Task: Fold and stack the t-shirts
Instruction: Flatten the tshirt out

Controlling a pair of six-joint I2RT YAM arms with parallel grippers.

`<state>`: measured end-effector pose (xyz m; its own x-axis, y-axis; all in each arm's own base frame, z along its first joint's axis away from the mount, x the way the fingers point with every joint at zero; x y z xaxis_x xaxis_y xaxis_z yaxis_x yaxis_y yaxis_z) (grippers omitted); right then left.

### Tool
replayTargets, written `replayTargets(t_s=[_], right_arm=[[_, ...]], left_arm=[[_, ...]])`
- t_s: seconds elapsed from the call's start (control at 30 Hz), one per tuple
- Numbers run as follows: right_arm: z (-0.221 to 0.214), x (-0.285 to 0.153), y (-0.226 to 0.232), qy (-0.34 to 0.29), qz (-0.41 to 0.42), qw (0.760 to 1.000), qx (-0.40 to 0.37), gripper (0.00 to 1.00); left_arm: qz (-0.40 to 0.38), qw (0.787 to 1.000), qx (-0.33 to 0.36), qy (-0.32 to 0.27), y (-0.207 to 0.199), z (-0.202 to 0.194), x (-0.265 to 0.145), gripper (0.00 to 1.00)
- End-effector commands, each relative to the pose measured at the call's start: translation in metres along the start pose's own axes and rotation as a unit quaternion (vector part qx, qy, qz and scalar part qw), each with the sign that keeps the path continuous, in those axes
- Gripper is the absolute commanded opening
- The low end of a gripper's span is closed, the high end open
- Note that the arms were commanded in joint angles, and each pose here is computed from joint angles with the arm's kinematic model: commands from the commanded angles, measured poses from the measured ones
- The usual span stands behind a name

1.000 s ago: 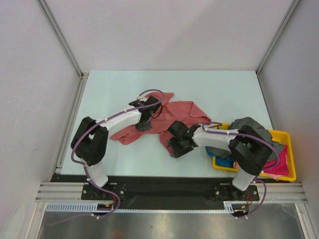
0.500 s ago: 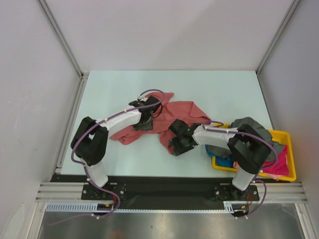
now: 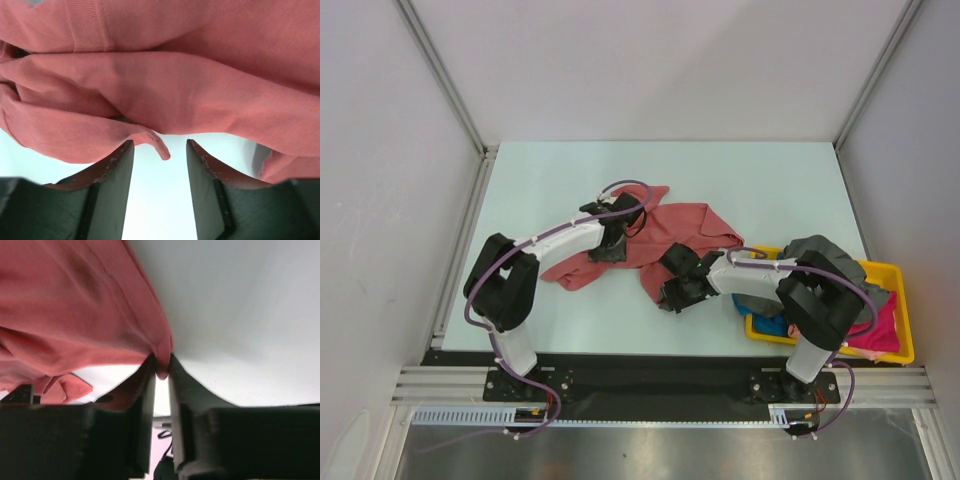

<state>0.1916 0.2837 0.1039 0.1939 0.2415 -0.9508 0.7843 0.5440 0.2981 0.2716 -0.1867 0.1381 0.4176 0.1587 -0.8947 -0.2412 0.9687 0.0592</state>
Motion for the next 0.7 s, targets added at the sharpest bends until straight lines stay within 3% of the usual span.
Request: replayTargets(t_s=[0.0,0.1,0.3,0.43,0.53,0.6,0.63,0.67], right_arm=[[0.012,0.01,-0.009,-0.031,-0.015,0.999,-0.001,0.18],[0.019,0.008,-0.012,-0.036,-0.019,0.999,-0.012,0.01],[0.024,0.007,-0.016,-0.041,-0.009,0.999,-0.013,0.0],[0.026,0.005,-0.015,-0.039,-0.005,0.999,-0.028,0.0],[0.03,-0.002,-0.007,-0.051,0.009,0.997,-0.06,0.0],[0.034,-0.01,-0.005,-0.062,0.012,0.992,-0.107,0.0],[0.048,-0.036,0.014,-0.103,0.028,0.98,-0.17,0.0],[0.051,-0.04,0.013,-0.107,0.033,0.974,-0.196,0.0]], left_arm=[[-0.01,1.0,0.005,0.007,-0.005,0.003,0.003,0.5],[0.0,1.0,0.003,0.01,-0.004,0.001,0.005,0.48],[0.021,1.0,-0.005,0.02,-0.002,-0.004,0.012,0.47],[0.023,1.0,-0.005,0.013,-0.006,0.0,0.016,0.25],[0.026,1.0,-0.003,0.007,-0.003,0.004,0.017,0.0],[0.032,0.999,-0.024,-0.006,0.005,0.013,0.008,0.0],[0.028,0.997,-0.046,-0.059,0.019,0.035,-0.029,0.0],[0.025,0.995,-0.051,-0.08,0.025,0.041,-0.041,0.0]])
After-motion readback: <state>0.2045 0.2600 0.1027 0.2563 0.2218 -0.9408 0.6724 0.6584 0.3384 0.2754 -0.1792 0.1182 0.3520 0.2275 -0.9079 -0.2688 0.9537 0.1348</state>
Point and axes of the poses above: each gripper's point midway between its finger pads, its own x axis out along the fingers, its own y axis along the line the jaws close on, z = x × y, the point moved 9 cm from there along -x, back along the fingers, and after that the axes turned 11 degrees about -x, right-handed, at the moved point
